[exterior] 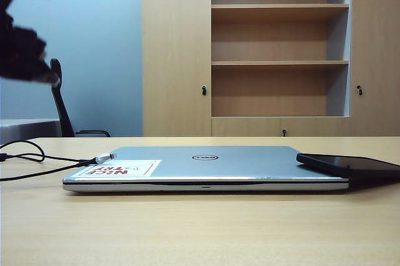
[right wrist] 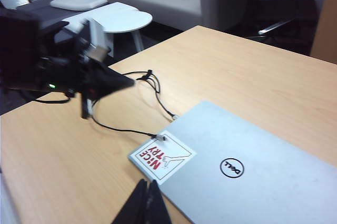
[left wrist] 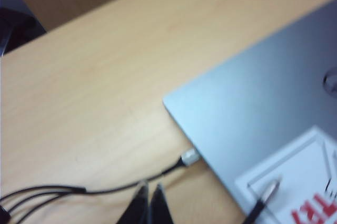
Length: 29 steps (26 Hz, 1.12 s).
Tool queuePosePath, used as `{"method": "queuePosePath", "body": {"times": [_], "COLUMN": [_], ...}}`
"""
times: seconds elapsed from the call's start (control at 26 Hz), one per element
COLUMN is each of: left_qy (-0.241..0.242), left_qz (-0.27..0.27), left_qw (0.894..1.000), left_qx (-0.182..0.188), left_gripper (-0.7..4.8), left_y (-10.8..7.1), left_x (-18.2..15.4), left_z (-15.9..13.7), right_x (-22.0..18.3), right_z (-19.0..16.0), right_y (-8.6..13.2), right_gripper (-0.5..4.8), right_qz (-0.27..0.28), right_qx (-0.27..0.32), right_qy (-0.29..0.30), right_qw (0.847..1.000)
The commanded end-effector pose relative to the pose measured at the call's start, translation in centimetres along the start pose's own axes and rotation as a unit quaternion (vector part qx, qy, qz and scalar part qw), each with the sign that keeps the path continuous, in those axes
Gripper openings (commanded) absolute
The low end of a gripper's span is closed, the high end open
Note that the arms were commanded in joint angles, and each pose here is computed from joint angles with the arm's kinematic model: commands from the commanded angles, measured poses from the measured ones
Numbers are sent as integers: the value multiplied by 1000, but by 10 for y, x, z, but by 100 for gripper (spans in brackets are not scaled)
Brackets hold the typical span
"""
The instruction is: Pick up the charging cable and the phone, plug the charging cable into the charging port on the phone, and finally place them back on the table.
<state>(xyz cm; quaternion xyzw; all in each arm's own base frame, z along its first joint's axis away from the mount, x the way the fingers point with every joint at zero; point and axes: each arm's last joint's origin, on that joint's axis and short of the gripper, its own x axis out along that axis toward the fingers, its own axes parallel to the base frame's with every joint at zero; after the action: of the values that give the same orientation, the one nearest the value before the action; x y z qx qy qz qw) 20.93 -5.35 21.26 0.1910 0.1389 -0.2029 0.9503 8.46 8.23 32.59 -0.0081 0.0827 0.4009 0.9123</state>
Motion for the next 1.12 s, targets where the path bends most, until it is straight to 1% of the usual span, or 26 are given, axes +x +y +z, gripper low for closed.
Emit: {"method": "queuePosePath", "body": {"times": [0.04, 0.12, 0.15, 0.19, 0.23, 0.27, 0.38, 0.5, 0.62, 0.77, 1.12], "left_qy": [15, 27, 33, 35, 40, 41, 47, 50, 51, 56, 83], "left_qz": [-13, -32, -44, -49, -54, -55, -62, -67, -70, -75, -93], "left_qw": [1000, 999, 998, 997, 995, 994, 987, 981, 975, 971, 968], "left_qx": [22, 25, 29, 43, 75, 89, 138, 178, 204, 221, 217], "left_gripper": [-6, 3, 64, 117, 198, 220, 225, 224, 224, 224, 224], "left_y": [-4, -11, -16, -18, -19, -19, -20, -21, -21, -22, -26], "left_x": [7, 14, 17, 18, 20, 21, 22, 22, 23, 25, 37], "left_z": [-4, -7, -9, -10, -12, -13, -15, -17, -18, -20, -33], "right_x": [-1, -1, -1, -1, -1, -1, -1, -1, -1, -1, -1], "right_z": [3, 3, 3, 3, 3, 3, 3, 3, 3, 3, 3], "right_y": [2, 2, 2, 2, 2, 2, 3, 3, 3, 3, 3], "right_gripper": [-5, -5, -5, -5, -5, -5, -5, -5, -5, -5, -5], "right_qz": [7, 8, 8, 8, 10, 12, 14, 14, 14, 14, 14], "right_qx": [-4, -4, -4, -4, -4, -4, -4, -4, -4, -4, -4], "right_qy": [-11, -11, -12, -12, -12, -12, -12, -12, -12, -12, -12], "right_qw": [1000, 1000, 1000, 1000, 1000, 1000, 1000, 1000, 1000, 1000, 1000]}}
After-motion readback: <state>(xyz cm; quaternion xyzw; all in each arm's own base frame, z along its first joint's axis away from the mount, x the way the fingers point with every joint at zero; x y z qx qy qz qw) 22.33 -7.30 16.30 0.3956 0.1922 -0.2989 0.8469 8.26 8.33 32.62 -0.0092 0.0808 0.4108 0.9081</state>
